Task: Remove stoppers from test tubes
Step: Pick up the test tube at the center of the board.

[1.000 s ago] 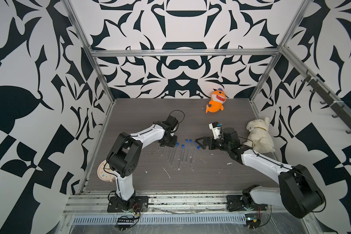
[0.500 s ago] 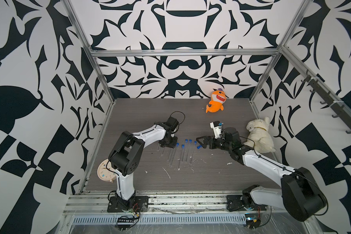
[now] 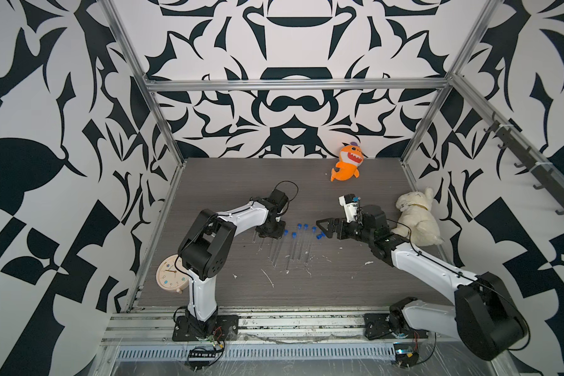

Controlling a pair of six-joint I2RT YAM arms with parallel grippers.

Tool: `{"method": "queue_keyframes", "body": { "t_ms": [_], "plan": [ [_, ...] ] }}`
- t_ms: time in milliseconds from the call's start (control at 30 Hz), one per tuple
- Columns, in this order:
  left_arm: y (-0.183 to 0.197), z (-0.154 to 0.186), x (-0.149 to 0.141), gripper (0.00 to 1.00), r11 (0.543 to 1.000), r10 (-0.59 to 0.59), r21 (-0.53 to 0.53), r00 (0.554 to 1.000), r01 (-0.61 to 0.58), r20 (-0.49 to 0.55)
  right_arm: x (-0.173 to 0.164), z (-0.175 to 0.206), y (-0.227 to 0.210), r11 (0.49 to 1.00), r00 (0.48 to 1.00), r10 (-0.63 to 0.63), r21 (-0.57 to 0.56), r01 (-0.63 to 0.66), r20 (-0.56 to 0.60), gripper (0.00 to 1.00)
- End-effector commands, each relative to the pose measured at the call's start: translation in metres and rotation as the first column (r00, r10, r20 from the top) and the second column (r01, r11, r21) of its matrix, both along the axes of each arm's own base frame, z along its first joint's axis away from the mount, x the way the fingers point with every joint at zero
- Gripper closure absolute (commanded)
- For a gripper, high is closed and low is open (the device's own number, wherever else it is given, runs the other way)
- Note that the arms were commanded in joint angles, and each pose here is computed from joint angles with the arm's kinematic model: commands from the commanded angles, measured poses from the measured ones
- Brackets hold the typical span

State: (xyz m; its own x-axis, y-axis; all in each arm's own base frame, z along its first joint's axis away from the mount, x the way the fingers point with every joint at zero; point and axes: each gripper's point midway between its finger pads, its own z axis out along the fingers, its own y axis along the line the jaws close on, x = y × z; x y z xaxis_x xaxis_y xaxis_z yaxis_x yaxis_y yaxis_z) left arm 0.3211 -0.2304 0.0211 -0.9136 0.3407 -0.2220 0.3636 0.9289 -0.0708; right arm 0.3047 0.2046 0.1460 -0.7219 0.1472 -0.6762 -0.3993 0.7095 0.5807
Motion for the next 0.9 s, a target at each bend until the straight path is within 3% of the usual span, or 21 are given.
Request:
{"method": "queue_keyframes", "body": {
  "t_ms": [0, 567, 867],
  "plan": [
    [0.003, -0.014, -0.01, 0.7, 1.0, -0.004, 0.014, 0.999, 0.004, -0.038, 0.002, 0.008, -0.001, 1.0, 0.999, -0.018, 0.009, 0.018, 0.035, 0.0],
    [0.005, -0.014, -0.017, 0.91, 1.0, -0.01, 0.018, 0.999, 0.011, -0.038, 0.0, 0.014, -0.007, 0.999, 0.998, -0.037, -0.011, 0.037, 0.046, 0.0],
    [0.001, 0.039, -0.007, 0.98, 0.999, -0.014, -0.029, 0.998, 0.016, 0.057, -0.008, 0.019, 0.011, 0.995, 0.992, 0.077, 0.063, -0.084, 0.101, 0.0]
  ]
}}
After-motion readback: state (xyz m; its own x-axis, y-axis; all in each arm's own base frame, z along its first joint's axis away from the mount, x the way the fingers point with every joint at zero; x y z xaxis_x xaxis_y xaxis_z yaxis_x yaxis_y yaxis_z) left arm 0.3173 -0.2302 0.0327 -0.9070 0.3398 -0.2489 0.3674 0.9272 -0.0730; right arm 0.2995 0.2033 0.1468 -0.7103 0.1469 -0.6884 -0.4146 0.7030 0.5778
